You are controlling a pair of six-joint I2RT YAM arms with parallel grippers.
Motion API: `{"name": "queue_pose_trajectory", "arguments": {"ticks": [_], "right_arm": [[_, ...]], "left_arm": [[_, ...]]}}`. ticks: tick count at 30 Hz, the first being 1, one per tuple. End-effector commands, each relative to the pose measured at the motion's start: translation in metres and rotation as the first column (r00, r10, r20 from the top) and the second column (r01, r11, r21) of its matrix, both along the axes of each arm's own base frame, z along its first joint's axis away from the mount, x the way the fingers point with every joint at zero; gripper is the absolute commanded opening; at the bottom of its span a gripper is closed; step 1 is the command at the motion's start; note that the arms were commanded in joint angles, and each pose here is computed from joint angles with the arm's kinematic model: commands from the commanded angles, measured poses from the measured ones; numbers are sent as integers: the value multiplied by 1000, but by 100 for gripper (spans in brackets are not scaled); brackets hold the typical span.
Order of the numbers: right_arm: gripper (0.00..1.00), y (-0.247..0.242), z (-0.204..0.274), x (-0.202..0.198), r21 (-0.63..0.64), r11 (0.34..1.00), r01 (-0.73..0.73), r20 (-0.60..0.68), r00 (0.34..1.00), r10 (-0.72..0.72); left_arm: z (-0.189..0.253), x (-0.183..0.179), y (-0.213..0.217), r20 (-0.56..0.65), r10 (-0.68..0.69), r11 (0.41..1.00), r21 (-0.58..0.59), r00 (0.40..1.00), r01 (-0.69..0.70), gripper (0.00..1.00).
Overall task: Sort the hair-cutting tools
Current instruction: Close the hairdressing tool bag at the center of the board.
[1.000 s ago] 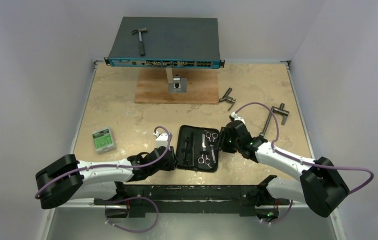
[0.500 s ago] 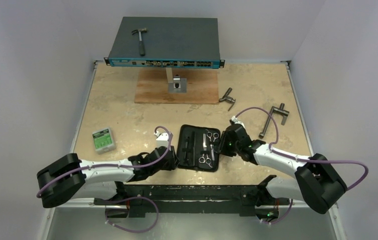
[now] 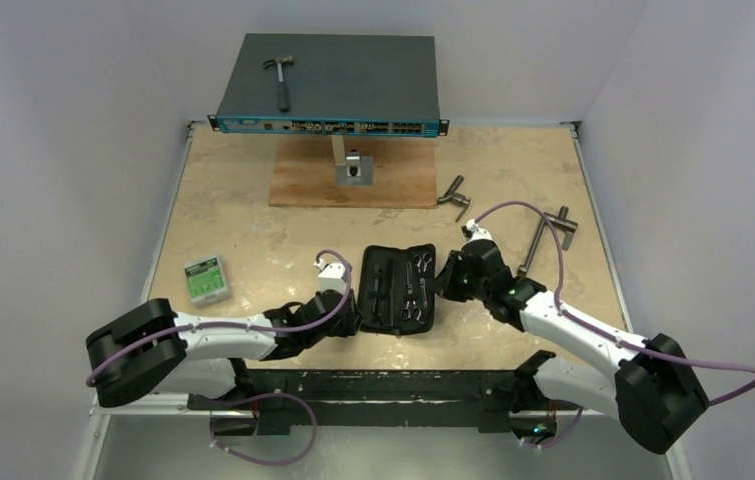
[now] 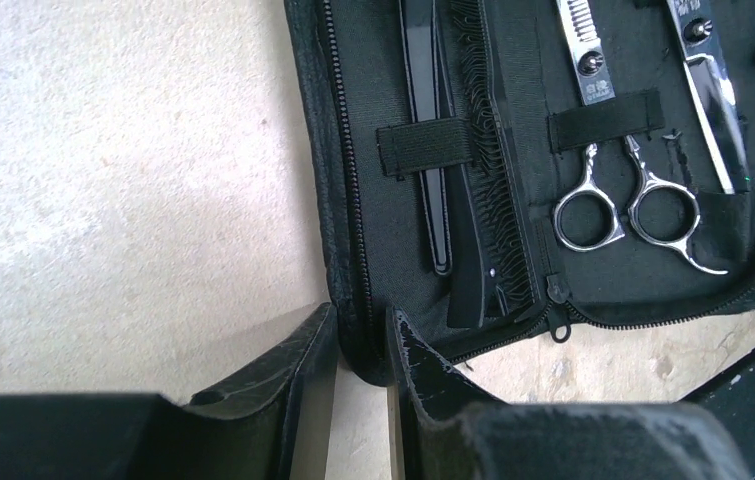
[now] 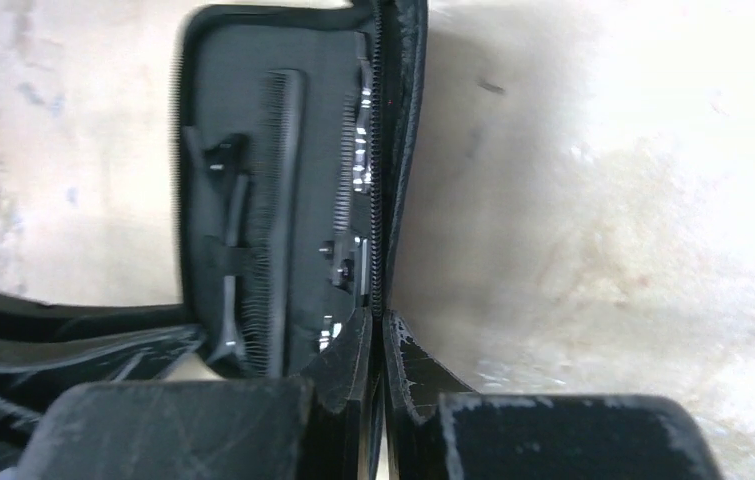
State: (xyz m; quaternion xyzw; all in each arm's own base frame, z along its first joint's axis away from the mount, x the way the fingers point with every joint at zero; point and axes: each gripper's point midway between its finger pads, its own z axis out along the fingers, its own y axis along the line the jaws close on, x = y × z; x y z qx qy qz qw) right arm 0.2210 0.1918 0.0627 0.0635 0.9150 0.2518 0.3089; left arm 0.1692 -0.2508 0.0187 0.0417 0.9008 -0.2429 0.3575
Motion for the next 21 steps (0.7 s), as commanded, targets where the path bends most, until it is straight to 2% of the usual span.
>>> {"name": "queue_pose_trajectory", "arguments": {"ticks": [1, 10, 21], "right_arm": [[0, 36, 45, 2, 118, 982, -146, 70, 988, 139], [0, 66, 77, 8, 201, 947, -251, 146, 964, 224], [0, 97, 60, 22, 178, 934, -311, 121, 949, 293]], "left_arm": [[-11, -10, -10, -44, -73, 997, 16, 996, 74, 22], [-8, -7, -30, -41, -119, 993, -9, 992, 118, 22], [-11, -8, -41, -59, -147, 989, -13, 987, 147, 23]]}}
